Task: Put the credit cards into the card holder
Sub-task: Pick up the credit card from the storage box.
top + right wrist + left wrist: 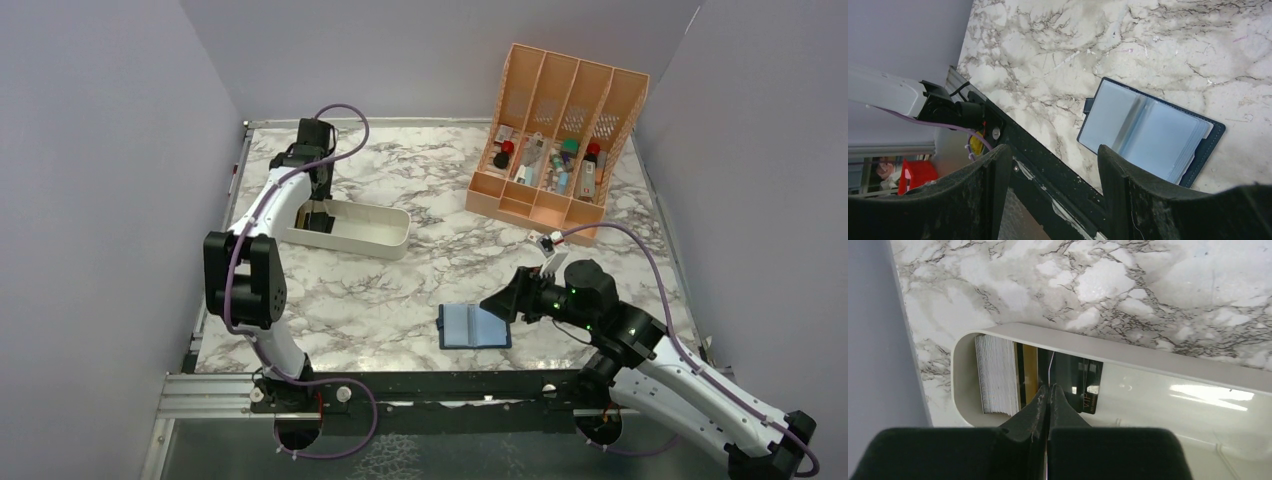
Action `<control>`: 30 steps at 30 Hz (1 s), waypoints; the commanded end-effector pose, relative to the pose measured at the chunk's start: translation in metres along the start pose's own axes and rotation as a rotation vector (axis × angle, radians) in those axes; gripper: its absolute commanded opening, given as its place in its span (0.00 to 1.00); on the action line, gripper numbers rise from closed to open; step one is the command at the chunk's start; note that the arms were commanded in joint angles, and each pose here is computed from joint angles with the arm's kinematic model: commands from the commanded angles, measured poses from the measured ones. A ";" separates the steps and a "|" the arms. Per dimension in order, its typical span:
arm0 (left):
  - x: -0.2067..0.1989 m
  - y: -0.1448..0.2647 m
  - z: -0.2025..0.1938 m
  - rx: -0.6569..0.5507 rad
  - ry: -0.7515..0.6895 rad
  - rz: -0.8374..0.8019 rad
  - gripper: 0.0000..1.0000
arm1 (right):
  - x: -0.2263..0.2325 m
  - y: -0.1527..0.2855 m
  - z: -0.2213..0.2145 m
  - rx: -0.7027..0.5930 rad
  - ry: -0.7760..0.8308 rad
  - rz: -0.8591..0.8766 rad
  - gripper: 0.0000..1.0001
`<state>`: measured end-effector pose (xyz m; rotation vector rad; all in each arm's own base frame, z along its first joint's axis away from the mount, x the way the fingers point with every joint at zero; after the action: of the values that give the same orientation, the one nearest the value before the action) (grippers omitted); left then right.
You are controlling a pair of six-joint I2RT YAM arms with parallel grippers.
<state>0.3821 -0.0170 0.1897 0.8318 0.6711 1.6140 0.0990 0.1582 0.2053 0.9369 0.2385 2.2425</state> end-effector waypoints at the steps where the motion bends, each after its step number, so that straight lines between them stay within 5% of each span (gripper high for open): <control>1: -0.003 0.037 0.008 -0.070 0.083 -0.092 0.00 | 0.005 0.000 0.003 -0.020 0.016 0.043 0.68; 13: -0.010 0.095 0.003 -0.195 0.147 -0.318 0.00 | 0.005 -0.001 0.002 -0.012 0.005 0.039 0.68; 20: -0.022 0.143 -0.003 -0.311 0.213 -0.575 0.00 | 0.004 -0.001 0.001 -0.001 -0.017 0.026 0.68; 30: -0.052 0.160 -0.029 -0.299 0.366 -0.947 0.00 | 0.001 -0.005 -0.004 0.045 -0.060 -0.011 0.67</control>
<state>0.2807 -0.0760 0.2881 0.1040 0.7821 1.1550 0.1000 0.1616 0.2015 0.9904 0.2538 2.2152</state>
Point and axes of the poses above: each gripper's point midway between its finger pads, its own y axis back along the fingers, its own x axis along the line the jaws close on, z = x × y, the point moved 8 cm from there along y, back along the fingers, and after that the axes turned 9 degrees about y, right-handed, at the moved point
